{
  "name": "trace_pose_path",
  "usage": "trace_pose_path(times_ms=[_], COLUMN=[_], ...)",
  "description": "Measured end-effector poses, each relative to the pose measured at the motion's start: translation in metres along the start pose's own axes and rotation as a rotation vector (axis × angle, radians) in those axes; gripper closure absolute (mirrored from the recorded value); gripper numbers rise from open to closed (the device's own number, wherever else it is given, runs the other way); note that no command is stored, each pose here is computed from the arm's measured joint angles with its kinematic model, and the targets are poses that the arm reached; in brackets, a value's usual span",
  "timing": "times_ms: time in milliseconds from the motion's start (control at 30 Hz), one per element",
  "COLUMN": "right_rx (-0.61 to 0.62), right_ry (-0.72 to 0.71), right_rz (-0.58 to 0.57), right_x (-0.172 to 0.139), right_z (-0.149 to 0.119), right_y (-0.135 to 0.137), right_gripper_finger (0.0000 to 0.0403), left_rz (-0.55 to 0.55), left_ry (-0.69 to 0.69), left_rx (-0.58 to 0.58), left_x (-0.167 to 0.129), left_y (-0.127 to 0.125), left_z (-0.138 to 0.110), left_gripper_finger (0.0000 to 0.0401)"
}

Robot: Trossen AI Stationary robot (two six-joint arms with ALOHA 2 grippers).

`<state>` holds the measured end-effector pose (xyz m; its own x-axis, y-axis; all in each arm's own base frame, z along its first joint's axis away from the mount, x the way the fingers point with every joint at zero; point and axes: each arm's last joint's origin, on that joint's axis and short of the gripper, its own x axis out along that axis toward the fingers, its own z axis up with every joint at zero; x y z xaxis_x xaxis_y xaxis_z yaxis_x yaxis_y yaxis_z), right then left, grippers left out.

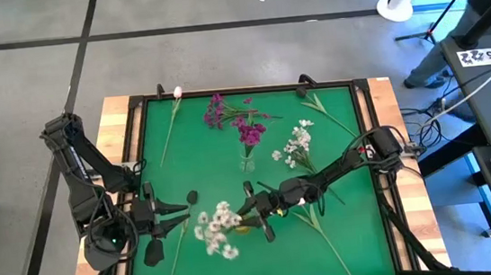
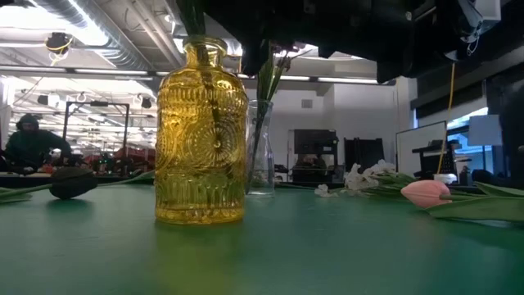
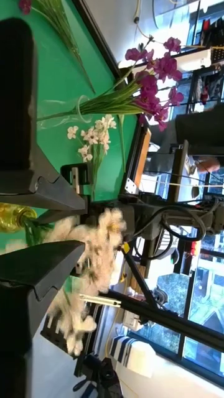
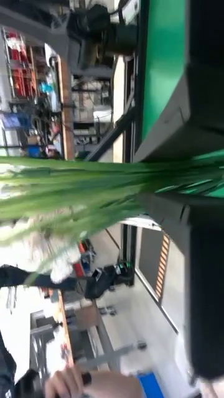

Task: Sort flowers into vase by color
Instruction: Put the left white flowers into the yellow vase, then put the white flowers into the yellow vase

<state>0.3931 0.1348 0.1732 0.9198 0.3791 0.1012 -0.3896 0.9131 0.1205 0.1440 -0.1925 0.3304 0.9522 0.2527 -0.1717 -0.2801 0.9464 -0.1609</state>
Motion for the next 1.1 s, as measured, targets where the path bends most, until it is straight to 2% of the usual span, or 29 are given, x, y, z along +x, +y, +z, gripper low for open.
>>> trace_pose_path(times_ms=[233, 467, 600, 767, 900, 1033, 1100], right_rx=[0.013, 0.026, 0.054, 0.108, 0.195, 0.253, 0.277], right_ry=[0.136, 0.296, 0.446, 0.688, 0.846, 0.979, 1.042], right_rz=[-0.001, -0.022, -0.086, -0.304, -0.470, -0.573, -0.619], right_x=[-0.005, -0.022, -0.039, -0.068, -0.091, -0.112, -0.122], right_z=[0.016, 0.050, 0.061, 0.064, 0.064, 0.066, 0.066], right_y=[0.003, 0.009, 0.010, 0.008, 0.007, 0.008, 0.009], right_gripper_finger=[0.0228, 0.0186, 0.0187, 0.0199, 0.0210, 0.0225, 0.0232], left_rz=[0.000, 0.005, 0.008, -0.008, 0.028, 0.052, 0.097], left_ry=[0.002, -0.001, -0.004, 0.009, -0.018, 0.003, 0.015], left_rx=[0.028, 0.060, 0.111, 0.107, 0.053, 0.005, 0.025], left_x=[0.000, 0.000, 0.000, 0.000, 0.000, 0.005, 0.009], left_y=[0.000, 0.000, 0.001, 0.000, 0.003, 0.020, 0.033], left_z=[0.000, 0.000, 0.000, -0.001, 0.002, 0.012, 0.015], left_gripper_finger=[0.0314, 0.0314, 0.0314, 0.0314, 0.0314, 0.0314, 0.0314])
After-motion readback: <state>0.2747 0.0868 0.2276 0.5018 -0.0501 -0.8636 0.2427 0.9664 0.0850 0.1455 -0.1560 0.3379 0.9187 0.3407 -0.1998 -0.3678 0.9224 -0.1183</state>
